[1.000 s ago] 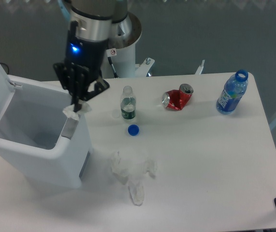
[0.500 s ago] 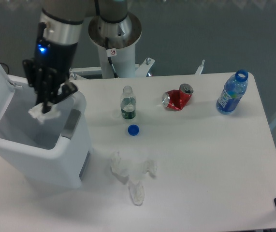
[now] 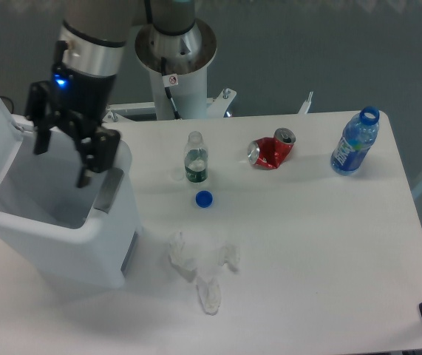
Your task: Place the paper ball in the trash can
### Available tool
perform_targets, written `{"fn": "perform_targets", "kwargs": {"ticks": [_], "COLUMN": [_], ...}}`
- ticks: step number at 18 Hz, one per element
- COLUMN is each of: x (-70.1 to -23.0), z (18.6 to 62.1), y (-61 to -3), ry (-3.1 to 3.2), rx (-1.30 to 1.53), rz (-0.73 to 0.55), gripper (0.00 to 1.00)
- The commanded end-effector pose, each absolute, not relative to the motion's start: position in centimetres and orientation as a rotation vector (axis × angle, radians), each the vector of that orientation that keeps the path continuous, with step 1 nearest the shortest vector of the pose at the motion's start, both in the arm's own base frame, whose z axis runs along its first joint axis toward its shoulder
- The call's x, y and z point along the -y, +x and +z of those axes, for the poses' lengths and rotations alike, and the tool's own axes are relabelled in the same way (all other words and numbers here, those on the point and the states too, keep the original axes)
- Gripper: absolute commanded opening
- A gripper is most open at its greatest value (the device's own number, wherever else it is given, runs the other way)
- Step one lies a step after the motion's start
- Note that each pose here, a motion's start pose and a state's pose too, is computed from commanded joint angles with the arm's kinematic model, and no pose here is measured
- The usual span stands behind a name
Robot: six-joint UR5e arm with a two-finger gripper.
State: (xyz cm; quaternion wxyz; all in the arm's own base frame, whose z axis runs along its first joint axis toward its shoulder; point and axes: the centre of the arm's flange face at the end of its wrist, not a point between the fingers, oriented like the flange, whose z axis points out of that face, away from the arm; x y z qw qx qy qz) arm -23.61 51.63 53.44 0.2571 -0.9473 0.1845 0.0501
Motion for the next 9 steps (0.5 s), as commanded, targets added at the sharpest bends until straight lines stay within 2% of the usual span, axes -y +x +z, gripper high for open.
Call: {"fn": "perform_targets", "kwargs": {"ticks": [3, 9], "x": [-49.3, -46.7], "z": [51.7, 49.3], "y": [-26.4, -32.8], "ry": [-2.639, -2.709], "rx": [-0.625, -0.552], "rz": [0.248, 0.262], "gripper": [1.00, 1.00]}}
